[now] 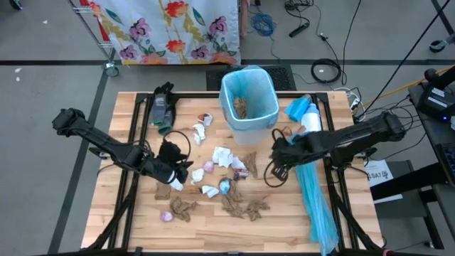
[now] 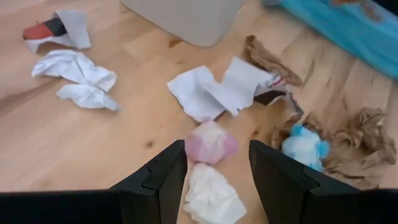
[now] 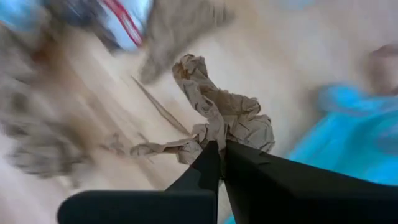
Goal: Place trash/remove bag and relplace
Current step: Put the brown napkin into the trash bin
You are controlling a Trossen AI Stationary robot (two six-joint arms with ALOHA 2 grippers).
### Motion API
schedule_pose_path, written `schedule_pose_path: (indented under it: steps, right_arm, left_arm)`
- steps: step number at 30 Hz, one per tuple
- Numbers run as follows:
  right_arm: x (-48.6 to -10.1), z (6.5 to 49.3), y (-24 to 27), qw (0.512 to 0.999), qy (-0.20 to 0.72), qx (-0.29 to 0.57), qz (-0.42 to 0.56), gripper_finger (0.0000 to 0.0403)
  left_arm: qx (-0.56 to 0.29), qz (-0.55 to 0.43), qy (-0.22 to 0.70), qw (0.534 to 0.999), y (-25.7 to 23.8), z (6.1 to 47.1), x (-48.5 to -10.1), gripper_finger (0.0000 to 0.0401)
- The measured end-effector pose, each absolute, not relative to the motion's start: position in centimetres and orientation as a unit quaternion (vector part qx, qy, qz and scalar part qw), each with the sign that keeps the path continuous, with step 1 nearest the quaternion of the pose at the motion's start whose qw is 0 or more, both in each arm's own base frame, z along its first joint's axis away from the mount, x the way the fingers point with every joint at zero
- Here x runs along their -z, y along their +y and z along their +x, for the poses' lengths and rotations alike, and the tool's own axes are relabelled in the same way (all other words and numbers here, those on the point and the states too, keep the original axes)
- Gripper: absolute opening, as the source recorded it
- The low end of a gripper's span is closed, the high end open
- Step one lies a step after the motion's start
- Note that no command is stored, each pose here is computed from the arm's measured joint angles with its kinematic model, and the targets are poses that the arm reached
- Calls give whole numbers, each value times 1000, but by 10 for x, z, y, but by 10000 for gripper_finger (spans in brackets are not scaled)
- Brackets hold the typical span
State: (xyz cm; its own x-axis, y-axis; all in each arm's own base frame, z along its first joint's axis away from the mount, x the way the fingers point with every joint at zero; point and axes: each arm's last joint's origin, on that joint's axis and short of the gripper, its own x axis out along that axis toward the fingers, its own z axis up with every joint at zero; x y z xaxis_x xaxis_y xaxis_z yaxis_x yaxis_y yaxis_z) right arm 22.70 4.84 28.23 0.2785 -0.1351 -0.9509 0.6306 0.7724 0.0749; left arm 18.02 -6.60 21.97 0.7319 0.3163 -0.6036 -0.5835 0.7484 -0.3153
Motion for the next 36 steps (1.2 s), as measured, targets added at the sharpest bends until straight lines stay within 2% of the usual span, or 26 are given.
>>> schedule_pose_path:
  steps: [8,15,20,28,36]
  right_arm:
    - [-379,216,49,833,453,230,221,0]
    - [-428,215,33,890,340,258,158,0]
    - [-440,227,6,906,289,275,140,0]
    - [-438,248,-41,895,257,341,129,4]
    - [-421,269,-75,884,293,336,144,67]
  left_arm:
    - [-257,-227,256,904,-45,169,-226,178]
    - [-248,-215,263,907,-30,169,-230,178]
    - [-236,-211,283,905,-18,172,-229,178]
    - [-219,-201,293,909,3,176,-231,178]
    - [-223,-210,287,908,21,177,-232,178]
